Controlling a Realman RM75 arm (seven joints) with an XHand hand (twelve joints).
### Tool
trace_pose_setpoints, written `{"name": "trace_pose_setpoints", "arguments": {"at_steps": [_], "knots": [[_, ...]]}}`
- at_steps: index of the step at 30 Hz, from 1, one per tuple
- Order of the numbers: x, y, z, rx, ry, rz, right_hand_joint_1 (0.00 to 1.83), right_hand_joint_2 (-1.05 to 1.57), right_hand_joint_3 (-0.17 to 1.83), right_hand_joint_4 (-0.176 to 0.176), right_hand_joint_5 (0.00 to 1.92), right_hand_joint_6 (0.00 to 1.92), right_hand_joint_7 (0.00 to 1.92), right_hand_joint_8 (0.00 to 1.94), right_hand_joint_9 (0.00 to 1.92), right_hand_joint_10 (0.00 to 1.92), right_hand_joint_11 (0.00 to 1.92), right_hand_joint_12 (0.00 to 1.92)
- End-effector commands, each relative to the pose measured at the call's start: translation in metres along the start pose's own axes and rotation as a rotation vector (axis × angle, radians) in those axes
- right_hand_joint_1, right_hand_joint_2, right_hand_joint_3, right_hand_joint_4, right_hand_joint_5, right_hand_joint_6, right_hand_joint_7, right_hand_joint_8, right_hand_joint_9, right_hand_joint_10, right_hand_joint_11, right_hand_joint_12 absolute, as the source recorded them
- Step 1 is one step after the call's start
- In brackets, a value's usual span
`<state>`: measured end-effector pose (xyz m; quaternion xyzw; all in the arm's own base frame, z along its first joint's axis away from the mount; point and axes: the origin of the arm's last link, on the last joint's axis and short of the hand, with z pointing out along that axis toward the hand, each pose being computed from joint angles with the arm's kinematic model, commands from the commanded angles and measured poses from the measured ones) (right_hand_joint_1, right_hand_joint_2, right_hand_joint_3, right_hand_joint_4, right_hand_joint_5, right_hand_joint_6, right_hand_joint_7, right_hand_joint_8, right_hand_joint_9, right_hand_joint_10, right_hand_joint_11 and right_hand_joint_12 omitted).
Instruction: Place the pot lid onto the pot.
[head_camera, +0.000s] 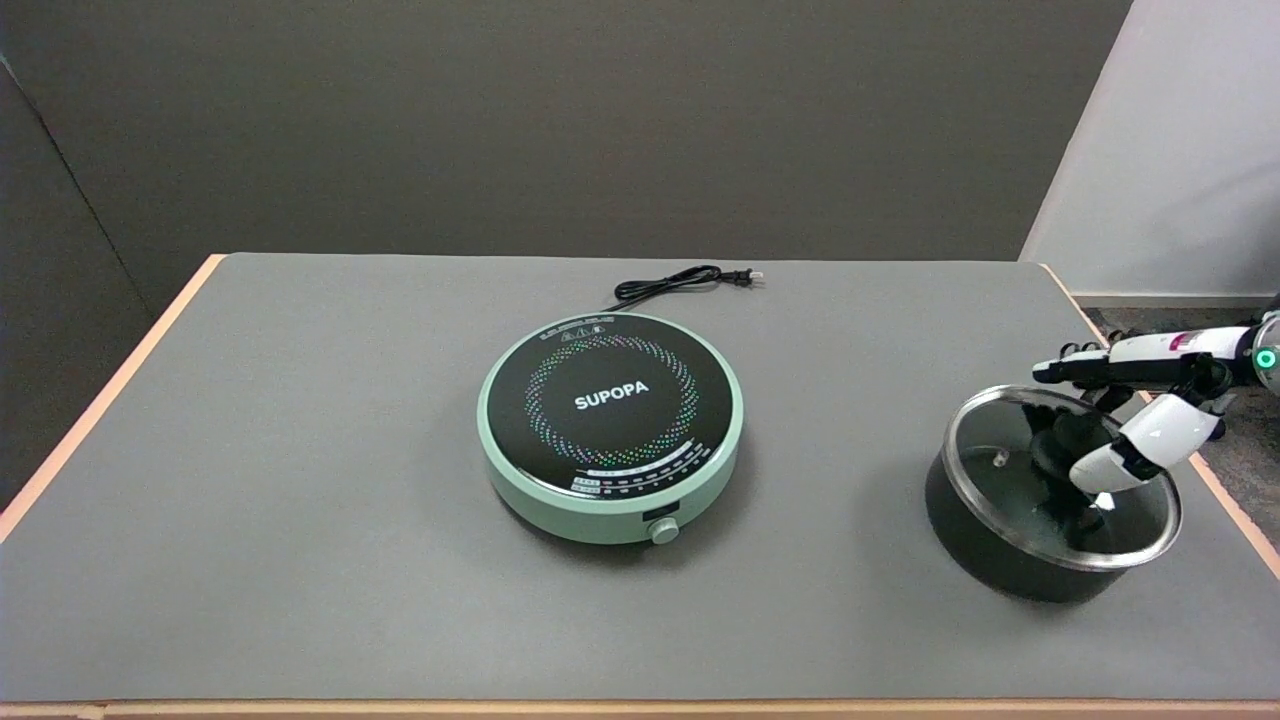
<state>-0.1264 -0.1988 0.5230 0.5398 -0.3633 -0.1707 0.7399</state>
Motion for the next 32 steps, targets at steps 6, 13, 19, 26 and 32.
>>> {"name": "trace_pose_setpoints", "arguments": {"at_steps": [6, 13, 19, 26, 32], "knots": [[0.034, 0.004, -0.006, -0.053, 0.207, -0.048, 0.81, 0.38, 0.64, -0.003, 0.0, 0.0, 0.0, 0.0, 0.0, 0.0, 0.15, 0.34], [0.062, 0.008, -0.015, -0.058, 0.49, -0.06, 0.76, 0.4, 0.54, -0.013, 0.0, 0.0, 0.0, 0.0, 0.0, 0.0, 0.06, 0.32], [0.069, 0.022, -0.043, 0.006, 1.092, 0.025, 0.75, 0.41, 0.55, -0.014, 0.0, 0.0, 0.0, 0.0, 0.0, 0.0, 0.0, 0.21], [0.053, 0.048, -0.041, 0.066, 1.433, 0.299, 0.58, 0.37, 0.82, 0.033, 0.06, 0.13, 0.08, 0.14, 0.1, 0.21, 0.12, 0.54], [0.05, 0.045, -0.017, 0.203, 1.35, 0.518, 0.5, 0.4, 0.84, 0.041, 0.12, 0.14, 0.15, 0.14, 0.21, 0.22, 0.18, 0.55]]}}
